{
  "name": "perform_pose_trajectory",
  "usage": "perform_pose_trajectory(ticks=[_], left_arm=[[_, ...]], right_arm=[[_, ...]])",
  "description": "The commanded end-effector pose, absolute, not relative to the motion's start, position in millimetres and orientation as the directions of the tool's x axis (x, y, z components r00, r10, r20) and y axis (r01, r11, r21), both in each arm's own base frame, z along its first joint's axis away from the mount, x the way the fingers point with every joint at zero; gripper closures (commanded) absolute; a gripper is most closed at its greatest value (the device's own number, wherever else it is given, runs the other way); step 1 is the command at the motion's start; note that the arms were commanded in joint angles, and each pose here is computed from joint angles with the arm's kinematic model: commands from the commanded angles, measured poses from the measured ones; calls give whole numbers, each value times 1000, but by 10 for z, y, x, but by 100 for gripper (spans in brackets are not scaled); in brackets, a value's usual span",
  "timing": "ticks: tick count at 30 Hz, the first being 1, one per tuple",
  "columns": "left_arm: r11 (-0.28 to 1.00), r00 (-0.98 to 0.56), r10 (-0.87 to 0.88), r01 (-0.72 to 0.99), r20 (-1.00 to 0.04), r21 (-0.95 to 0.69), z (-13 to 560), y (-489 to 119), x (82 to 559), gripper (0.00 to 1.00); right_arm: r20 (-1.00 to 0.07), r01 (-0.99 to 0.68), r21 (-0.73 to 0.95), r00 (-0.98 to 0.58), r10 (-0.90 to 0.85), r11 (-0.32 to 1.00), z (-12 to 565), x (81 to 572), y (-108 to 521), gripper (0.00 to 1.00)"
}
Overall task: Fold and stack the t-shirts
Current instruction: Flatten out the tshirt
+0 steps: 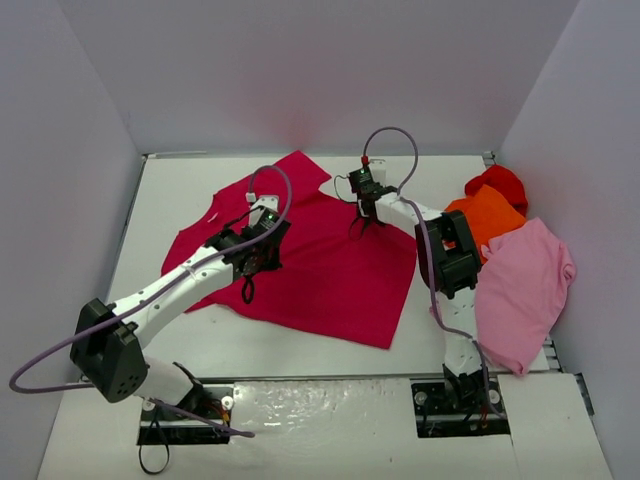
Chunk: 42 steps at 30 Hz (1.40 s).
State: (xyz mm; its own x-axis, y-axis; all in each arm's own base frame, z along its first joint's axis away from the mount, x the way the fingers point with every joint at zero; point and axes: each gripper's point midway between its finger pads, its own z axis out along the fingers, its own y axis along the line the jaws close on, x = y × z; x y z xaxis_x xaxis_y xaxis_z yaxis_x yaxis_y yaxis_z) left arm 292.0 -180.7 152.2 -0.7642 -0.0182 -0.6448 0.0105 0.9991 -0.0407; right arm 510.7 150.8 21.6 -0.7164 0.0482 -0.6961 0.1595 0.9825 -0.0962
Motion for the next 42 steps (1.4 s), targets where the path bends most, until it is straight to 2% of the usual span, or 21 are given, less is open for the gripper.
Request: perform_pose_trajectory(ticks=[1,4,7,11,14,15,18,24,27,30,32,34,37,42], left_arm=[[998,-731,-44,-55,-681,-4,1684,-1588,2861,89],[997,-721,-45,-74,-691,12,1726,-1494,2819,89],[996,-712,-59,-92,-700,10,1777,-1422,2786,89],[995,-696,-81,-100,-713,-15,1871,-1390,2747,89],[993,-687,-92,-116,-721,-15,1936,-1327,2700,91],[991,-679,-103,-130,-727,-19,1961,-1295,2686,94],[986,-646,-138,-165,-751,-39,2057,-1185,2635,100],[976,-622,-177,-211,-762,-54,2206,-928,2389,100],[970,-619,-210,-227,-757,-84,2354,-815,2216,100],[960,-588,-264,-236,-764,-150,2526,-683,2016,100],[954,-564,-293,-228,-772,-195,2603,-596,1886,100],[948,-552,-311,-234,-774,-215,2625,-509,1780,100],[936,-523,-347,-250,-778,-249,2689,-347,1602,100],[924,-506,-382,-242,-773,-297,2774,-228,1407,95]], right_arm=[[-758,268,-220,-653,9,938,500,5413,1162,100],[-756,339,-251,-653,35,907,472,5525,795,100],[-738,370,-192,-665,115,909,331,5633,465,100],[-736,320,2,-641,218,947,477,5814,501,100],[-773,140,135,-604,193,981,878,5713,1118,100],[-798,75,166,-576,179,983,1088,5704,1379,100],[-817,-152,276,-558,148,949,1534,5453,2406,100],[-787,-501,456,-613,71,735,1844,4614,4264,100],[-759,-595,555,-648,62,581,1833,4246,4948,99],[-708,-609,654,-702,80,448,1752,4028,5416,100],[-683,-598,692,-723,99,405,1666,4020,5608,100],[-647,-578,722,-759,76,380,1437,3929,5770,100],[-634,-587,743,-771,58,321,1386,3729,5960,100],[-626,-596,740,-780,-4,312,1186,3320,6084,100]])
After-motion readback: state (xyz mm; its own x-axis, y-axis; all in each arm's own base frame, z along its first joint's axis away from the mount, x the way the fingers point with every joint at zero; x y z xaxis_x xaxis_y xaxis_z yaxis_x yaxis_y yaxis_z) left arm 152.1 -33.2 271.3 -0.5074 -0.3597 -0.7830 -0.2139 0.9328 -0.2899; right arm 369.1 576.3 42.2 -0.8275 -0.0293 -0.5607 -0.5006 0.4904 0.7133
